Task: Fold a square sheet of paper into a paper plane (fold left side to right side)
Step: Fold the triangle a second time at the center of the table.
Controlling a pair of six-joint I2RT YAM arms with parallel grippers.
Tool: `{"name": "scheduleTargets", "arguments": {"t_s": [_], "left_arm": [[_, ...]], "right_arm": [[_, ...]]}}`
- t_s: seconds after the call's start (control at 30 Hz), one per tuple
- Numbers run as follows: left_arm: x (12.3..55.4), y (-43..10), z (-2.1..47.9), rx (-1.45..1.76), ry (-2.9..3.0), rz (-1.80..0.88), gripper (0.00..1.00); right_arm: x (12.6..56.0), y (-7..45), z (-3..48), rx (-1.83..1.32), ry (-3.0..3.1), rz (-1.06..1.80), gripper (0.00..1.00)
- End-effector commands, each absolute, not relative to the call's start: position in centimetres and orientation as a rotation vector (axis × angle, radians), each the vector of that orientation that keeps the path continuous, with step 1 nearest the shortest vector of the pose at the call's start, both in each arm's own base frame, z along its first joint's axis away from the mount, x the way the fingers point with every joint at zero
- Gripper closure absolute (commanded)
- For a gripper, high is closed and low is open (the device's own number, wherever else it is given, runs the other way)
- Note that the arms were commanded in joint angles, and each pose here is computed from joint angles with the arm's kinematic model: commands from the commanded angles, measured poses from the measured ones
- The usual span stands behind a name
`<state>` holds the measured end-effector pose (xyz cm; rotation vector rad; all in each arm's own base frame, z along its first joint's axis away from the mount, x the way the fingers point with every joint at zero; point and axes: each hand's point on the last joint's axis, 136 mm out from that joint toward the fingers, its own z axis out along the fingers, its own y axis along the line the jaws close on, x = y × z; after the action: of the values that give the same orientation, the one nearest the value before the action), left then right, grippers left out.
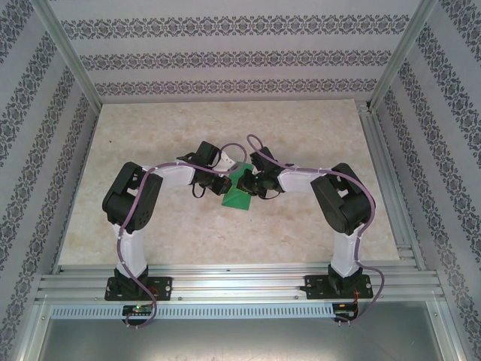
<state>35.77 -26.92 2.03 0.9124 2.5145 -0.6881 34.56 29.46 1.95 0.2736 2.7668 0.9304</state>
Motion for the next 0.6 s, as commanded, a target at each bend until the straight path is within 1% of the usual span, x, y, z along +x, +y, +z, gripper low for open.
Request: {"name": "scheduleTargets", "arguments": {"t_s": [0.0,0.4,0.5,0.57], "left_arm": [[33.7,-26.1,-0.5,0.942,2.608,-0.638,0.98],[33.6,-26.2,-0.1,0.944,2.6,-0.655,0.97],[33.7,-26.6,2.2,0.926,2.547,-0.688,0.92],[34.1,-26.6,4.6,0.899,2.496,-0.706,0.87]], "right_arm": [[33.3,28.7,0.0,0.252,2.822,0.848,0.86],[31.9,27.7,-1.5,0.257,2.871,0.794,0.86],[31.7,27.5,-1.8,0.252,2.882,0.782,0.86],[31.4,27.4,-2.0,0.252,2.889,0.775,0.86]]}}
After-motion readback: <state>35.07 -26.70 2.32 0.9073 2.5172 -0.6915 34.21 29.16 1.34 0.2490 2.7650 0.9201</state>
